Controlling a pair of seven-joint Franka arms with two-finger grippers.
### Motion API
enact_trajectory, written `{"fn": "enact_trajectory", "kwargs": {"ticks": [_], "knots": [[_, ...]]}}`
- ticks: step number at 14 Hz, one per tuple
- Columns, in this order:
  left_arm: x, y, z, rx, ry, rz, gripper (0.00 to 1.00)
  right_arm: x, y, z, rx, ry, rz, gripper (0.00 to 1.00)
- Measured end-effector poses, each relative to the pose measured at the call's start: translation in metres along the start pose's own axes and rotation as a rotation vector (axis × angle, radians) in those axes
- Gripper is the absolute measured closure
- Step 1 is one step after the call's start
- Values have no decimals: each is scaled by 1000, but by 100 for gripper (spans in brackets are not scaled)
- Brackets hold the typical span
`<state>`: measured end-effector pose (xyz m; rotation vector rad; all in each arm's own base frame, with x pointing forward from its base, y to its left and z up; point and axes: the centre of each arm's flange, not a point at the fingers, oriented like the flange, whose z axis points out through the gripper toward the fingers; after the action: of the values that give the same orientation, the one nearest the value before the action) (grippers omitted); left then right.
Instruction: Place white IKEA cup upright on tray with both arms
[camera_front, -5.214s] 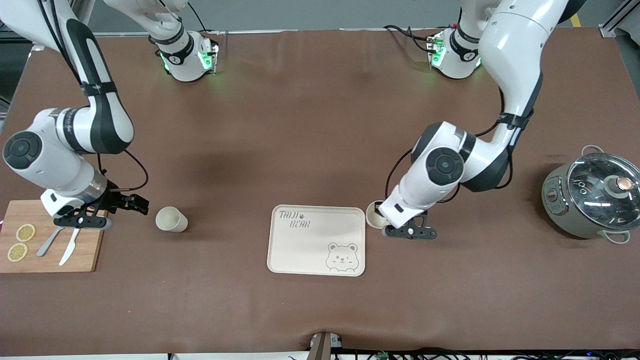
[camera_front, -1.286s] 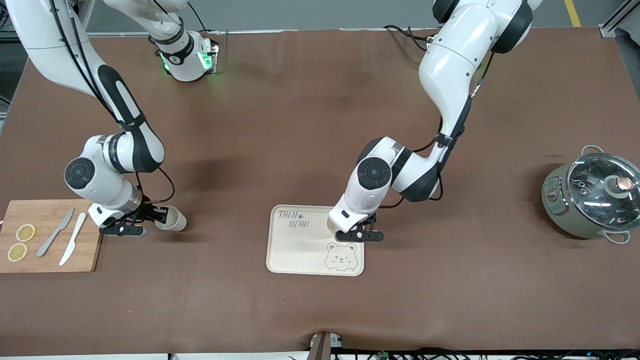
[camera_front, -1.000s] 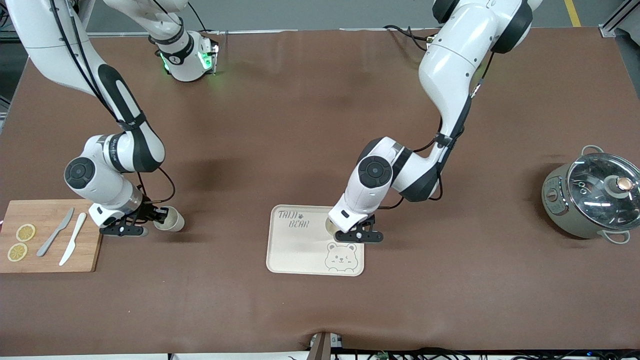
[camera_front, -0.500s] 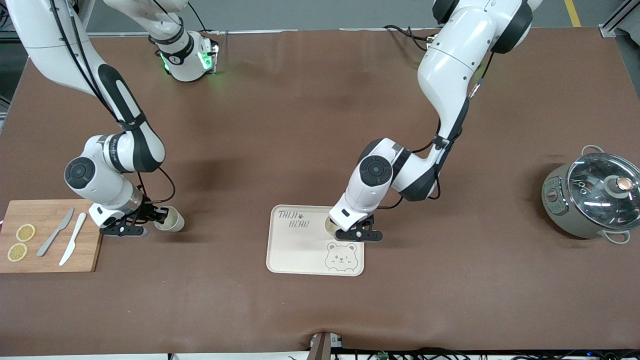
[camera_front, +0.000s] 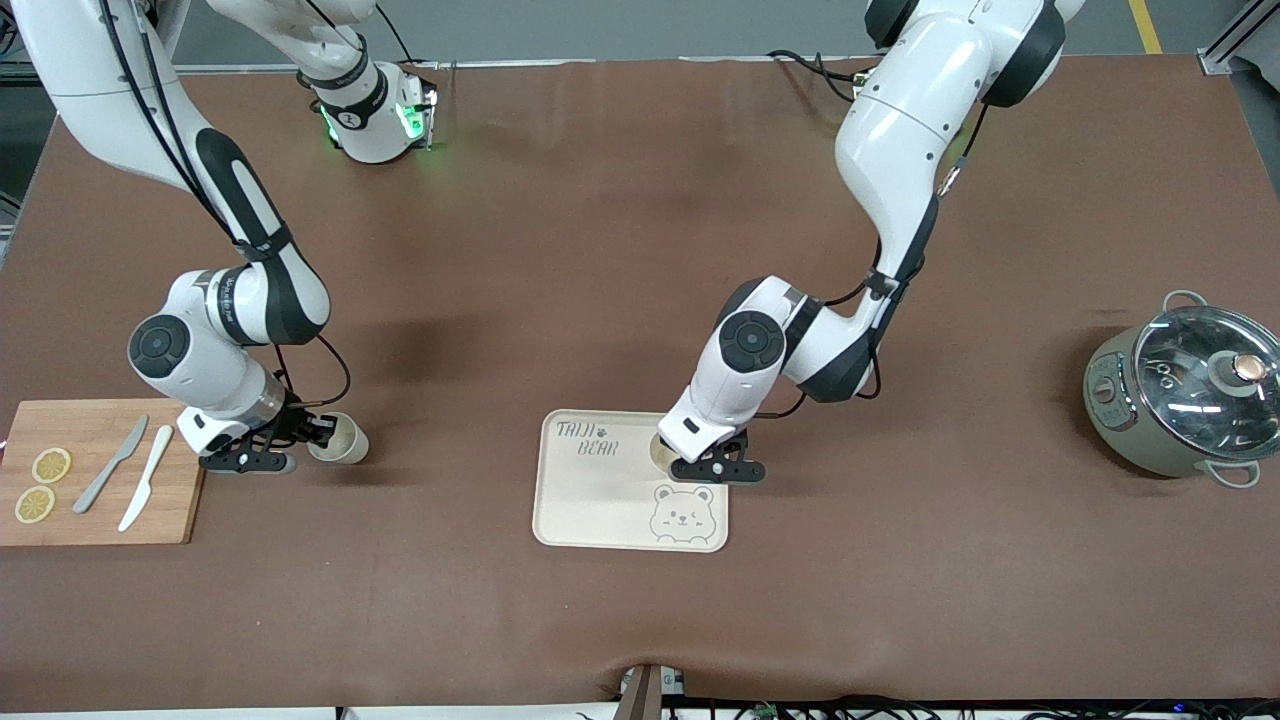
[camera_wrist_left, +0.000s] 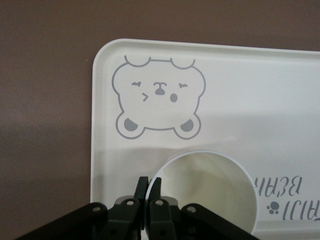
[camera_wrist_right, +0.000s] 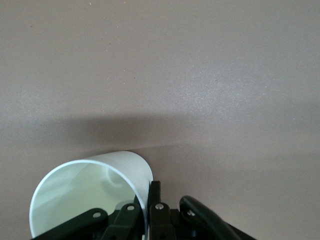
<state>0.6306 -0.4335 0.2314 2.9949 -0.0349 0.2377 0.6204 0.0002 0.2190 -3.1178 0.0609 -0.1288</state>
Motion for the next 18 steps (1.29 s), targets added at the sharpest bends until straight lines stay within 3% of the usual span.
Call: {"fn": "enact_trajectory", "kwargs": {"ticks": [7, 11, 18], "knots": [[-1, 1, 2, -7, 9, 2, 96, 14, 1, -82, -19, -112, 2, 96], [-2, 1, 4, -10, 13, 2, 96, 18, 0, -110, -22, -107, 2, 96], [-3, 1, 8, -13, 16, 2, 96, 18, 0, -111, -23, -110, 2, 96]]}}
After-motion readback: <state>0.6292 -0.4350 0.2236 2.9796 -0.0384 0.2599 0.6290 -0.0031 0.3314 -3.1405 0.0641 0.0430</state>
